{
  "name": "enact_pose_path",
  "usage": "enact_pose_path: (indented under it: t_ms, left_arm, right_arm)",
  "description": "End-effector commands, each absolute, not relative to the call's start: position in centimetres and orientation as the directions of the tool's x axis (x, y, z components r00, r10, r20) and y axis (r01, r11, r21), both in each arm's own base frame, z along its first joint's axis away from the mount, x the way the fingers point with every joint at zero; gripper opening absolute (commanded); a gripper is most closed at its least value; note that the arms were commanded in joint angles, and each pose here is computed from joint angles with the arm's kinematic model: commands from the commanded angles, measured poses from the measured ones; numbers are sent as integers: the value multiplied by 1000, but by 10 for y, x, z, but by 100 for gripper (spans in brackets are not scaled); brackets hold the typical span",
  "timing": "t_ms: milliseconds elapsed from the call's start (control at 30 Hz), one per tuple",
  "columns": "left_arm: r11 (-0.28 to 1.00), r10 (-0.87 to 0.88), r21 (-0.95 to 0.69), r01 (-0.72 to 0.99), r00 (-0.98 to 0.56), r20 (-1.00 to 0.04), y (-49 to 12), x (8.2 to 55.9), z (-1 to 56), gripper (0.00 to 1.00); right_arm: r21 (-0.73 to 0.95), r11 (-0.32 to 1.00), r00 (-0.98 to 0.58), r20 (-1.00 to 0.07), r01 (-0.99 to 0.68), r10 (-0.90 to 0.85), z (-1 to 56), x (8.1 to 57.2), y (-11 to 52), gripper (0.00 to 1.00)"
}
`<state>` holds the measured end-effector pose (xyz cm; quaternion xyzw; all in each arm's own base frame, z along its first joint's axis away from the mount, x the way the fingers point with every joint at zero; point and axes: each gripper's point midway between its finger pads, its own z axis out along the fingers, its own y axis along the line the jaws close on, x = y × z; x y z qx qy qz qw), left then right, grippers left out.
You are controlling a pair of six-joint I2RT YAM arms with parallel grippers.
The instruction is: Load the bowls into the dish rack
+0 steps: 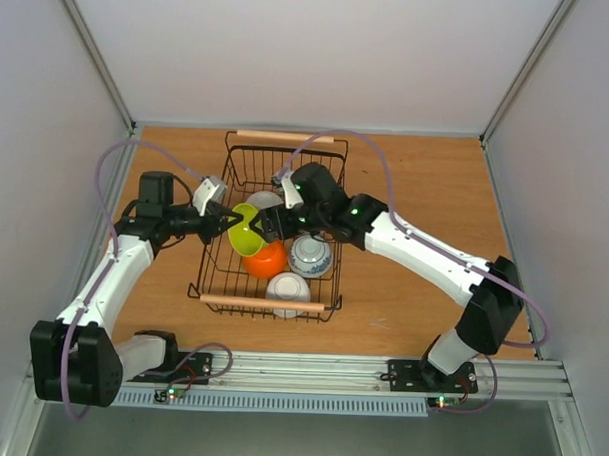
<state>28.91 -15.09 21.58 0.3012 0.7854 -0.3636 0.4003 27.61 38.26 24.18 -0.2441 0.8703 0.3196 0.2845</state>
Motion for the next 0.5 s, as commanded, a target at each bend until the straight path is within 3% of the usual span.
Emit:
enact_pose_path:
  t_ms: [0, 133, 467]
  left_arm:
    - [461, 160, -323, 826, -436, -886, -155, 277, 237, 1]
    - [421, 143, -356, 834, -449, -882, -157, 272, 241, 0]
    - [353, 99, -419, 837, -479, -872, -151, 269, 249, 0]
  right_arm:
    - [633, 478, -770, -617, -609, -164, 271, 256, 388, 87]
    - [690, 402, -791, -586, -601, -177, 270, 242, 392, 88]
    - [723, 371, -810, -557, -582, -185, 262, 237, 395, 80]
